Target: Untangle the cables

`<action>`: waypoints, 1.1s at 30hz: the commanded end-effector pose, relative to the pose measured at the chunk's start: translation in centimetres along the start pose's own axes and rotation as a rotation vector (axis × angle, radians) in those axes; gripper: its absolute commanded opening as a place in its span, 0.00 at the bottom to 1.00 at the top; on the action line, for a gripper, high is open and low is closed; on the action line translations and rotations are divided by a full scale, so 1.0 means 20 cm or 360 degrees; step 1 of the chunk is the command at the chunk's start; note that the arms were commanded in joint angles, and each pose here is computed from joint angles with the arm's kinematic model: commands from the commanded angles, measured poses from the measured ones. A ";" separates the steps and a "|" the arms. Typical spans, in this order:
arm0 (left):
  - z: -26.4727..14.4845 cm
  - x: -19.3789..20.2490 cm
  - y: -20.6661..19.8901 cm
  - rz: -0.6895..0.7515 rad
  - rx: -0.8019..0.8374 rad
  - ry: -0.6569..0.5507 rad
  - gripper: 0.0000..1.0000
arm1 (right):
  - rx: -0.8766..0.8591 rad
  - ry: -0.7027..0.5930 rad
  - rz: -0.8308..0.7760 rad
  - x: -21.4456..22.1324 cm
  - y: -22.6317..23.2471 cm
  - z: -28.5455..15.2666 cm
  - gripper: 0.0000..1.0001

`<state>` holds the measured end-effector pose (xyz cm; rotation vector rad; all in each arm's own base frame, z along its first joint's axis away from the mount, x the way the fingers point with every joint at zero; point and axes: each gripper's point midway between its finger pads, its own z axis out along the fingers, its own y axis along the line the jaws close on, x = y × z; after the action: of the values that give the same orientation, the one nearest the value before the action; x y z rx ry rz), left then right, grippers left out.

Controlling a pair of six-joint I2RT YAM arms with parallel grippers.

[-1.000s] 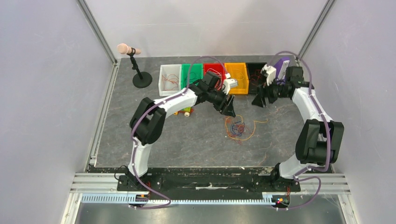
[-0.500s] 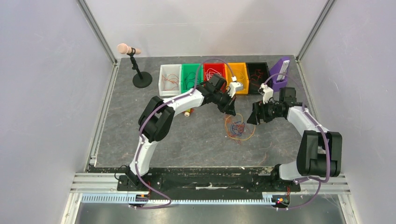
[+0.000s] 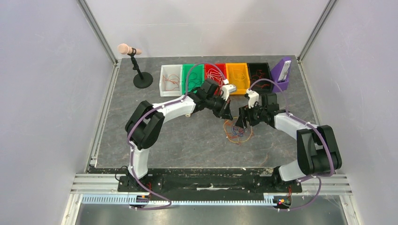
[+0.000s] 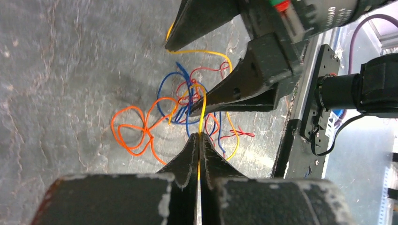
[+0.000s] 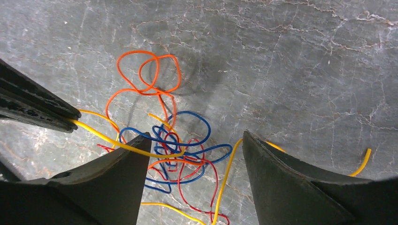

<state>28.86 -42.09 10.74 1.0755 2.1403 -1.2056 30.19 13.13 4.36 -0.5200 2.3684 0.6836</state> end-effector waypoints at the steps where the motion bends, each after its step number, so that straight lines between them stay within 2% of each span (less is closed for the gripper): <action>1: -0.11 -0.14 -0.04 -0.0087 -0.0042 -0.0194 0.02 | 0.0160 -0.0054 -0.0050 -0.01 -0.07 0.05 0.73; 6: -0.32 -0.26 -0.21 -0.0020 0.0046 -0.0316 0.02 | 0.0275 0.0038 -0.0194 0.09 -0.15 0.07 0.71; 12: -0.68 -0.38 -0.42 0.0026 0.0175 -0.0426 0.02 | 0.0359 0.0078 -0.0286 0.12 -0.20 0.05 0.70; 19: -1.13 -0.61 -0.59 0.0108 0.0260 -0.0682 0.02 | 0.0349 0.0080 -0.0333 0.11 -0.19 0.04 0.71; 29: -1.74 -0.99 -0.79 0.0336 0.0207 -0.1073 0.02 | 0.0368 0.0123 -0.0395 0.12 -0.22 0.04 0.71; 33: -1.86 -1.07 -0.86 0.0445 0.0175 -0.1155 0.02 | 0.0363 0.0154 -0.0426 0.14 -0.23 0.04 0.69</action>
<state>30.22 -25.31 47.84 0.7212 1.4890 -1.3259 31.84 10.36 1.72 -0.7241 2.3061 0.3068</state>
